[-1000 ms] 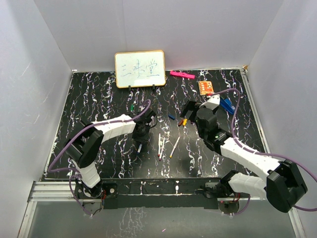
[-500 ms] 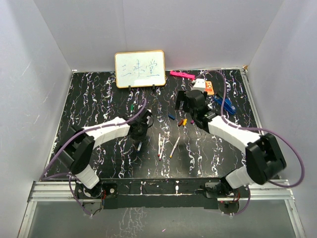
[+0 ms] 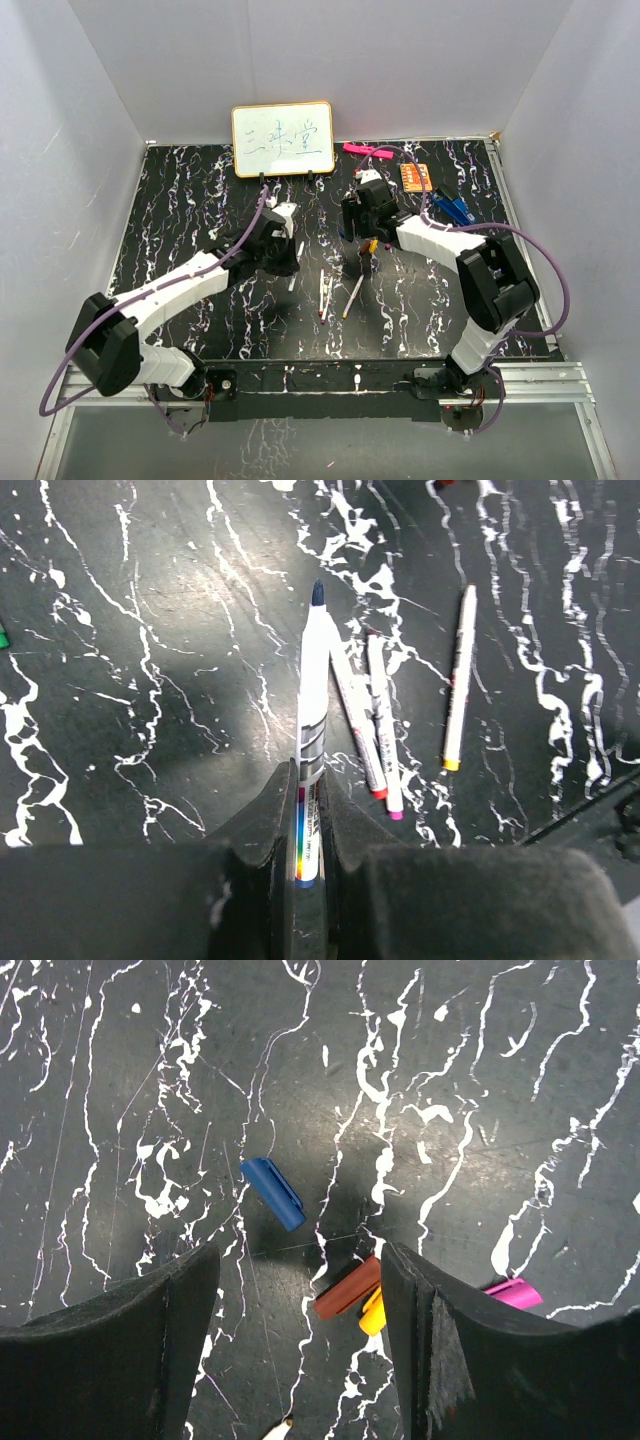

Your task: Insert the pens into the pen caps

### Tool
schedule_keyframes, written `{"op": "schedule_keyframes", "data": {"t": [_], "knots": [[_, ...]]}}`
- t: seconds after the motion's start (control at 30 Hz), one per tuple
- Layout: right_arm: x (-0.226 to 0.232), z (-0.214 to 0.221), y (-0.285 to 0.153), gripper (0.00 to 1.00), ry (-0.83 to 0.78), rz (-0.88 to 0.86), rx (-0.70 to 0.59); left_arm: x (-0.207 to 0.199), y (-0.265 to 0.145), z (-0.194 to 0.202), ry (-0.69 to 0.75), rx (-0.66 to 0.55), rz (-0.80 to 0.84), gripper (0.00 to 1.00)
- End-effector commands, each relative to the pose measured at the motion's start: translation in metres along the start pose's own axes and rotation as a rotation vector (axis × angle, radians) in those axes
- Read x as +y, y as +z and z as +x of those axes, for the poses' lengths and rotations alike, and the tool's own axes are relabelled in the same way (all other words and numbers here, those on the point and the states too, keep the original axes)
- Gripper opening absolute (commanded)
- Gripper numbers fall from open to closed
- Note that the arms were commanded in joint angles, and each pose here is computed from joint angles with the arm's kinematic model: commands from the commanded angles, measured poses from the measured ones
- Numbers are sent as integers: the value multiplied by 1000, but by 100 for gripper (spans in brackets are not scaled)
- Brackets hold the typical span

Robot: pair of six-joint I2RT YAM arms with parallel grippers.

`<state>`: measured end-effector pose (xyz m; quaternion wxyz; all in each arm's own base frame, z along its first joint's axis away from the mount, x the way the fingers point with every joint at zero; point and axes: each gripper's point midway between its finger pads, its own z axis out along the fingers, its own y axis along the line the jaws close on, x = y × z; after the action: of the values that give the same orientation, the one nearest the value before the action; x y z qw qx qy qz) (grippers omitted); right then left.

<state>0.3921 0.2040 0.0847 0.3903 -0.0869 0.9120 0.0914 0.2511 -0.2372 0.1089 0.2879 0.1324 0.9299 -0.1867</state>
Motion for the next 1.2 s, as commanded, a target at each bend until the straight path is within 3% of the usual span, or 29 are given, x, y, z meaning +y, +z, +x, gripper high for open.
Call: {"op": "schedule_keyframes", "data": {"t": [0.0, 0.43, 0.77, 1.17], "knots": [[16, -22, 4, 63, -47, -73, -31, -23, -17, -15, -29, -111, 160, 0], [19, -4, 36, 59, -106, -86, 56, -33, -29, -18, -85, -197, 304, 0], [22, -1, 42, 57, -117, -99, 70, -27, -29, -18, -111, -209, 304, 0], [21, 21, 54, 48, -146, -62, 141, -17, -27, -16, -139, -208, 286, 0]]}}
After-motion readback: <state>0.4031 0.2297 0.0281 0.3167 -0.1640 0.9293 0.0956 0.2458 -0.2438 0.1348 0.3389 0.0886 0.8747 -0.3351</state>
